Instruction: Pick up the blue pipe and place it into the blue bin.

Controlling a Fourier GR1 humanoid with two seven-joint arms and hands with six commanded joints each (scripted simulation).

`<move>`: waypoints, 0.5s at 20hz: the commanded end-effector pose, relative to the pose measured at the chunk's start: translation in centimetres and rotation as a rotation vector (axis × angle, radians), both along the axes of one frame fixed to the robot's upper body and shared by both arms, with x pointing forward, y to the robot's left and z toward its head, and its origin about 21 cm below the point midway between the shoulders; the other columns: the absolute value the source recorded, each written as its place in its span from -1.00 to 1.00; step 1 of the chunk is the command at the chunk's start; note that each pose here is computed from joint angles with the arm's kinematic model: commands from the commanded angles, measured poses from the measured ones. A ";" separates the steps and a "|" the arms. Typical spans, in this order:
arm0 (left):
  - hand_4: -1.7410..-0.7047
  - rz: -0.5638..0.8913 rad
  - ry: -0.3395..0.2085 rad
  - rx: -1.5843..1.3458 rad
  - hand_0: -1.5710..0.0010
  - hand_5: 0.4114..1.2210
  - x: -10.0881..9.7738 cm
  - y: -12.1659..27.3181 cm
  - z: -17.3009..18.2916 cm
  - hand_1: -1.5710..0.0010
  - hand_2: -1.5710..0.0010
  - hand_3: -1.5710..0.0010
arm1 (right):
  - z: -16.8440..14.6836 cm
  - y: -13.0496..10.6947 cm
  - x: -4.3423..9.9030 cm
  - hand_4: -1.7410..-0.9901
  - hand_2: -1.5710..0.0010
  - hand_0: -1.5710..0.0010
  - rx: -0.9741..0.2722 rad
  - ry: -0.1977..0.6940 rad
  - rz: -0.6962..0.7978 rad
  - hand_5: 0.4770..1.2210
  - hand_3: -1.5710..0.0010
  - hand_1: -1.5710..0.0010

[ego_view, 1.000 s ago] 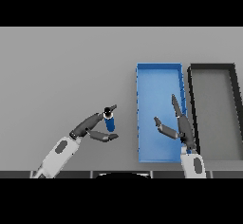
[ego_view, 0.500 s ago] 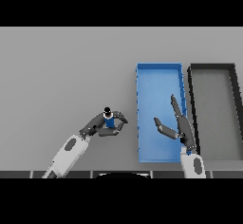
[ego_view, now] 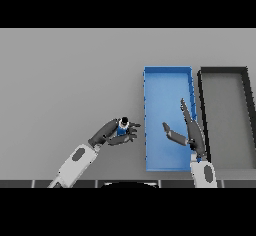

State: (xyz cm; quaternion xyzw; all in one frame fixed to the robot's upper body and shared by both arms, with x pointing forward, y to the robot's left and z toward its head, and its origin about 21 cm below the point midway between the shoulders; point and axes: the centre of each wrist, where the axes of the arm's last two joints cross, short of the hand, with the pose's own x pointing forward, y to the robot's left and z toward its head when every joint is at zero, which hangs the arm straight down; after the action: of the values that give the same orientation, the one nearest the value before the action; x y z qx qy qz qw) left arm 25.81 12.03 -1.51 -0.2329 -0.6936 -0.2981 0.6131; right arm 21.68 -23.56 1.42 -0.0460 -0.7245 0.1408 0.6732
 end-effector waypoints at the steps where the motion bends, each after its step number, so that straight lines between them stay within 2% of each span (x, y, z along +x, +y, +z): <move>1: -0.94 0.006 -0.018 -0.015 -0.88 0.92 0.2 -0.3 0.6 -0.90 -0.91 -0.81 | 0.1 -0.2 0.0 0.47 1.00 1.00 0.002 -0.001 -0.009 -0.66 1.00 1.00; 4: -0.97 -0.018 -0.070 -0.073 -0.94 0.96 -0.1 -1.1 2.8 -0.95 -0.95 -0.85 | -0.1 -0.2 -0.2 0.50 1.00 1.00 -0.008 -0.006 -0.008 -0.66 1.00 1.00; 10: -0.99 -0.067 -0.090 -0.049 -0.98 0.99 -0.1 -2.3 5.4 -0.99 -0.99 -0.90 | -0.3 -0.5 -0.2 0.60 1.00 1.00 -0.023 -0.008 -0.017 -0.66 1.00 1.00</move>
State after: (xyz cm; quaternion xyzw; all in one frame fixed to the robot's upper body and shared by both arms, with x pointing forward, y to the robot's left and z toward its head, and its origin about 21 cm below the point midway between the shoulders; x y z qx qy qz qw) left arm 25.66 9.75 3.88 -0.2587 -0.7189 -0.3117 0.5649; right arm 21.50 -24.09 1.12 -0.0605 -0.7246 0.1432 0.6714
